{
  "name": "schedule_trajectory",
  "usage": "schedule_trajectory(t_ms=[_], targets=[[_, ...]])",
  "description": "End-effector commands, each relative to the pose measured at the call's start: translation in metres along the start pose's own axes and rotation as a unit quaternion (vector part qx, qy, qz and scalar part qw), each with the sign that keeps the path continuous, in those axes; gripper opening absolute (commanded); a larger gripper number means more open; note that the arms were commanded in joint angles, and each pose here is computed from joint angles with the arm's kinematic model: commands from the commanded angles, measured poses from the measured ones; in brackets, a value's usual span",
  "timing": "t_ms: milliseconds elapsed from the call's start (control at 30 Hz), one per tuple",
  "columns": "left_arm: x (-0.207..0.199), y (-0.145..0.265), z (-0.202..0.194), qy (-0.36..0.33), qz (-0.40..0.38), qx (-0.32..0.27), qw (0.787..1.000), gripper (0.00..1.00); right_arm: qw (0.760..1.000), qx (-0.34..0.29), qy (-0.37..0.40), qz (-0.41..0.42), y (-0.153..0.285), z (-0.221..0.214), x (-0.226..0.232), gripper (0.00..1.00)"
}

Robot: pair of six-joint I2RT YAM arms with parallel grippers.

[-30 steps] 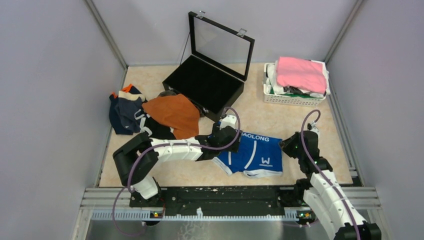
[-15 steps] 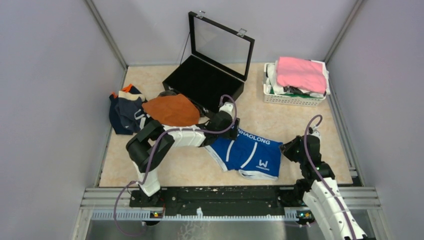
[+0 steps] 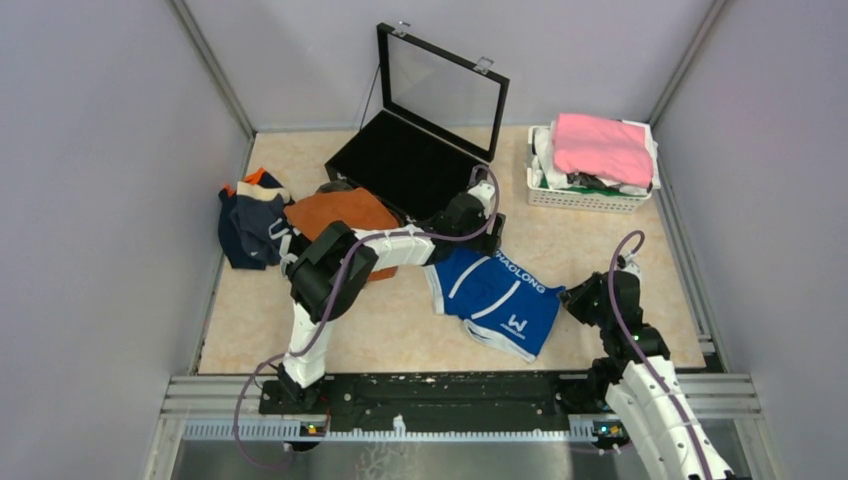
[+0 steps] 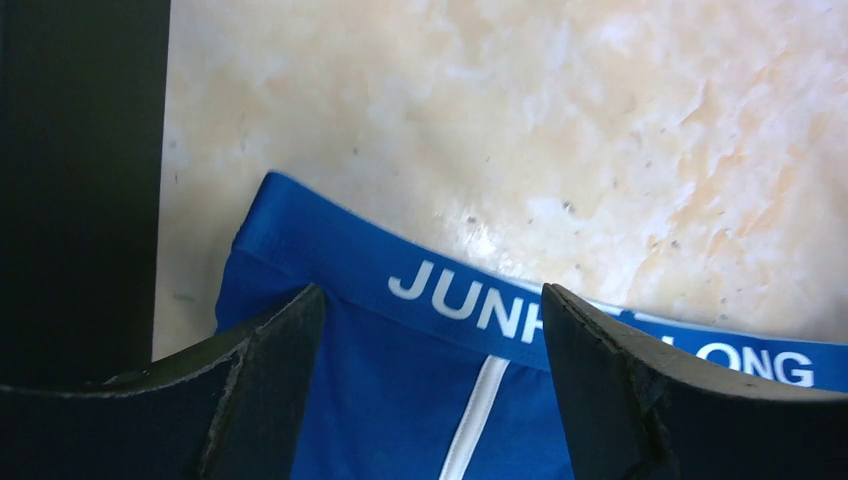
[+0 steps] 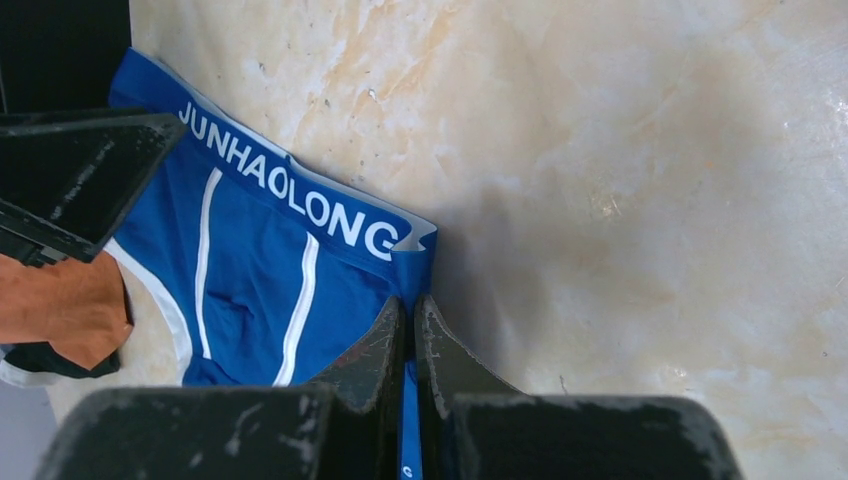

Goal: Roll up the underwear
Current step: Fold the underwear at the center of the board.

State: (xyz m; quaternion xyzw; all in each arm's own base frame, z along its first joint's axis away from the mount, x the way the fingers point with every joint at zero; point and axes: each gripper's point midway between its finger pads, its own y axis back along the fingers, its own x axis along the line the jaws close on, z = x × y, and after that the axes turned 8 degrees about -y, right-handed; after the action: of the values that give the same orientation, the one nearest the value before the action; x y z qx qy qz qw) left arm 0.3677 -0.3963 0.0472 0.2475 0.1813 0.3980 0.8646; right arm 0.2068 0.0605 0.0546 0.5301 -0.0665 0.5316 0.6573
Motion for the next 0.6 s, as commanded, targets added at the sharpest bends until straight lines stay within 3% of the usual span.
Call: schedule_trajectory(t_ms=[0, 233, 567], targets=[[-0.009, 0.003, 0.04, -0.032, -0.023, -0.036, 0.999, 0.85, 1.0, -0.014, -0.006, 0.013, -0.003, 0.007, 0.007, 0.0], [-0.017, 0.06, 0.054, -0.026, -0.03, -0.061, 0.997, 0.85, 1.0, -0.011, -0.007, 0.014, -0.008, 0.008, 0.01, 0.0], [-0.126, 0.119, -0.019, -0.067, -0.09, -0.032, 0.993, 0.84, 1.0, -0.01, -0.009, 0.009, -0.009, 0.008, 0.008, 0.0]])
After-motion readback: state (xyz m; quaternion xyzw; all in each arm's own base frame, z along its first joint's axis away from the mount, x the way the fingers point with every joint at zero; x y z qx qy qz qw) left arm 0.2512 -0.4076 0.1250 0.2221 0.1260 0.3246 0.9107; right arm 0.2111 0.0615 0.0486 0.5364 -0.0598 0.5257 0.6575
